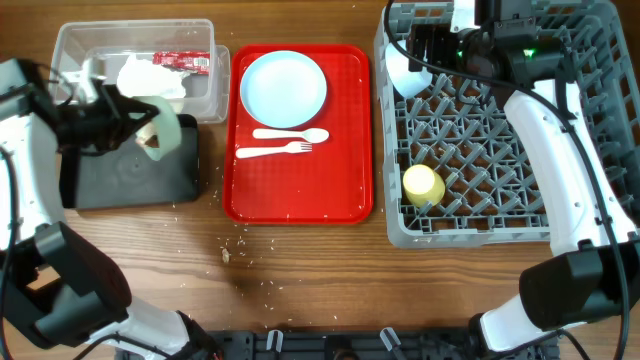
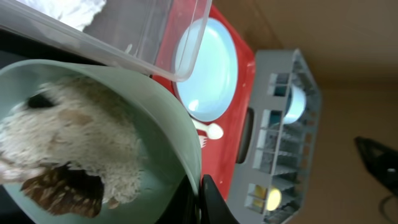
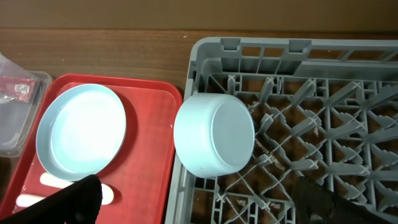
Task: Sort waste into correct bins and load items into the dishwasher rack
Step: 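Tip the green bowl over the black tray to dump the rice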
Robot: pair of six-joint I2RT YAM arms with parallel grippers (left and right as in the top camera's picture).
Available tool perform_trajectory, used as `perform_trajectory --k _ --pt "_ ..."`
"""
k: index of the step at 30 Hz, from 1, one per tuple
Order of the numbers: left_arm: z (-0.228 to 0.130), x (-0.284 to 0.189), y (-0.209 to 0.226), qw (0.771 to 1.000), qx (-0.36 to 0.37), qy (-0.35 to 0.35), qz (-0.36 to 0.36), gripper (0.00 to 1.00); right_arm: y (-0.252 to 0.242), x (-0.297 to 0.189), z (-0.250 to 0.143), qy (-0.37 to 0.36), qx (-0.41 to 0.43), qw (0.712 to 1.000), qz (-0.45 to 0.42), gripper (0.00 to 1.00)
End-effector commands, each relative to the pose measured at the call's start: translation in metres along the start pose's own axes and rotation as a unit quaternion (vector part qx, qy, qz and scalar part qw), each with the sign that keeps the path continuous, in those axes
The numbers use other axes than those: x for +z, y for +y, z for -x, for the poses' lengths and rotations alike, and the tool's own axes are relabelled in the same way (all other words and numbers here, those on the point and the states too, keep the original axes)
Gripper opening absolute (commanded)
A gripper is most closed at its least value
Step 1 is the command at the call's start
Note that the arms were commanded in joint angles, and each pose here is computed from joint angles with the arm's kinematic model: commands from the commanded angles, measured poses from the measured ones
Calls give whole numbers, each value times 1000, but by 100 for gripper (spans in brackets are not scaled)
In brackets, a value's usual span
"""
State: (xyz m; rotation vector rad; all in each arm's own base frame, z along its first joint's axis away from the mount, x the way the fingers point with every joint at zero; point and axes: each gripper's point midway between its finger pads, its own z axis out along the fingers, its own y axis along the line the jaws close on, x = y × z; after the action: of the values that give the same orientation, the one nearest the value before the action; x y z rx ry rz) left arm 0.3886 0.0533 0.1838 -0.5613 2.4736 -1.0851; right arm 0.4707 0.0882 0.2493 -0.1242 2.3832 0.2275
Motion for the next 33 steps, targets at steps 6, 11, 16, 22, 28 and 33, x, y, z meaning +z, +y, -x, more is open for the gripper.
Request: perform_trajectory --k 6,11,16,22,28,33 --pt "19 -12 22 991 -55 -13 -120 4 0 4 -1 4 -3 1000 1 100" --pt "23 -18 13 982 -64 -18 -175 4 1 4 -3 8 -3 1000 3 99" --pt "30 -39 -4 964 -70 -35 -253 4 1 4 -7 16 -2 1000 4 99" --pt "30 -52 -2 956 -102 -41 -273 4 1 4 -8 19 -2 1000 3 99" --pt "33 -68 -13 938 -108 -52 -325 4 1 4 -9 19 -1 1000 4 99" --pt "41 -75 -9 935 -107 -63 -331 4 1 4 -9 19 -1 1000 3 99"
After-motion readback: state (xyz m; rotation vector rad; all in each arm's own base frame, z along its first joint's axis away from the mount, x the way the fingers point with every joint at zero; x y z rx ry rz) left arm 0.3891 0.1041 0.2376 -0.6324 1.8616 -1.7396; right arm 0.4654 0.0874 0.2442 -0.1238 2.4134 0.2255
